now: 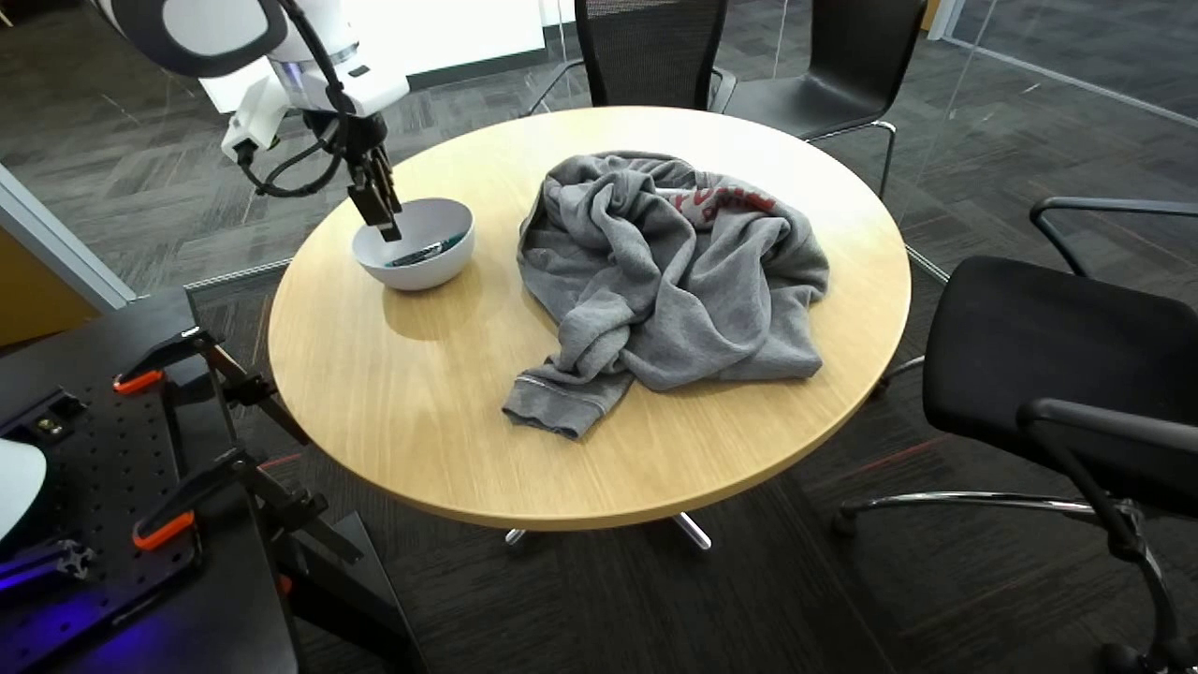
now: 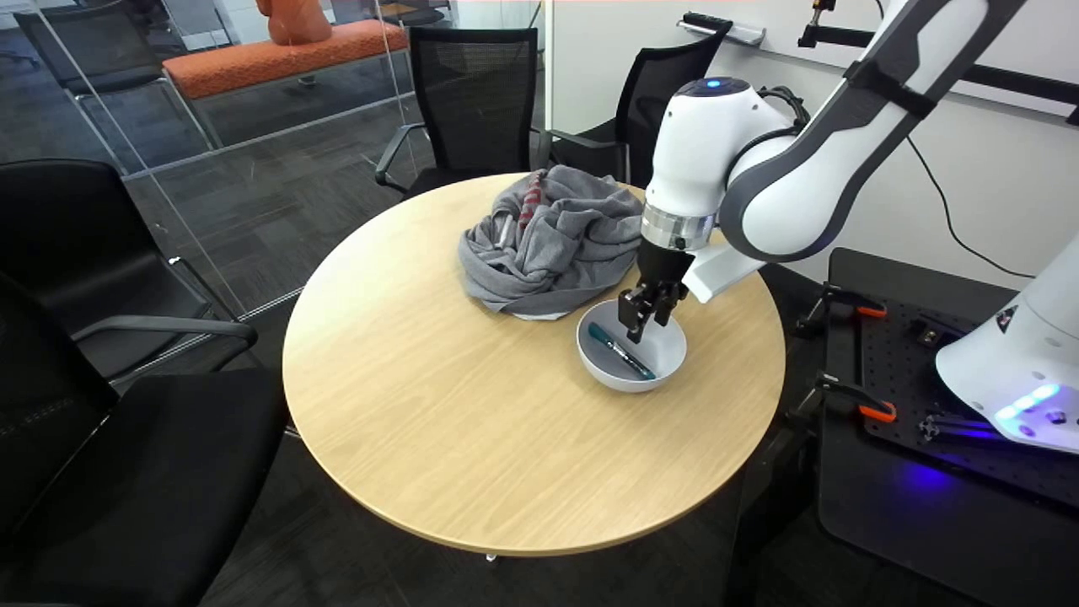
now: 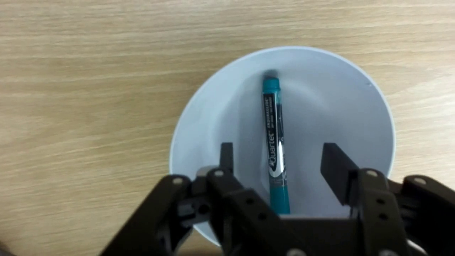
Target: Put the marker in the white bowl
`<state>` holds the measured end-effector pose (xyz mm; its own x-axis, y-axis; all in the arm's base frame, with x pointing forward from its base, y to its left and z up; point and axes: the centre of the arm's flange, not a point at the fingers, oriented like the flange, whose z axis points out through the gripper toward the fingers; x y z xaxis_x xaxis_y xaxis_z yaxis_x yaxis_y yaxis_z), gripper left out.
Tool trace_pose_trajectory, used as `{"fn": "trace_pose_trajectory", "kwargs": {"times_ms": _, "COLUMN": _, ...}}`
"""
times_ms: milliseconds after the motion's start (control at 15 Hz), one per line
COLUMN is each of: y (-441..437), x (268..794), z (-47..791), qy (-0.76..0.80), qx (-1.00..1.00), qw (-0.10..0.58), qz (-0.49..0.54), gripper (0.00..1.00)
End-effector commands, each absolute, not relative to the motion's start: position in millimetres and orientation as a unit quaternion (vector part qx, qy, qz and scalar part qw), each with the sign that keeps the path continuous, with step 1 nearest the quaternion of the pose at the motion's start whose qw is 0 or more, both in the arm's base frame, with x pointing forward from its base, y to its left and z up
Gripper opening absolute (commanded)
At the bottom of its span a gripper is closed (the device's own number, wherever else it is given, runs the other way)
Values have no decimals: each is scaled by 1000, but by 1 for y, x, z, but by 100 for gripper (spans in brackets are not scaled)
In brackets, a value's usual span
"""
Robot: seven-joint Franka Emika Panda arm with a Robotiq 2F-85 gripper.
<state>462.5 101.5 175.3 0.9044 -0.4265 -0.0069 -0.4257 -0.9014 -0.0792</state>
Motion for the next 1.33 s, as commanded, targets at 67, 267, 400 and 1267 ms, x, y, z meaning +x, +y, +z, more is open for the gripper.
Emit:
{"fn": "trace_pose_trajectory", "kwargs": {"times_ms": 67, "y": 97, "x": 453, "z": 205, "qy": 214, "qx": -975, "qw": 44, "qz": -43, "gripper": 100}}
{"fn": "trace_pose_trajectory", "kwargs": {"times_ms": 267, "y": 90, "x": 445, "z": 228, "qy": 221, "qx": -972, "qw": 47, "qz": -61, "gripper": 100}}
{"fn": "trace_pose_trajectory", "kwargs": {"times_ms": 400, "y": 85, "x": 438, "z": 243, "qy": 218, "qx": -972, "qw": 48, "qz": -69, "gripper": 100}}
{"fn": "trace_pose_trajectory", "kwargs": {"times_ms": 1267, "y": 85, "x": 438, "z": 247, "qy": 208, "qx": -974, "qw": 52, "qz": -75, "gripper": 100}}
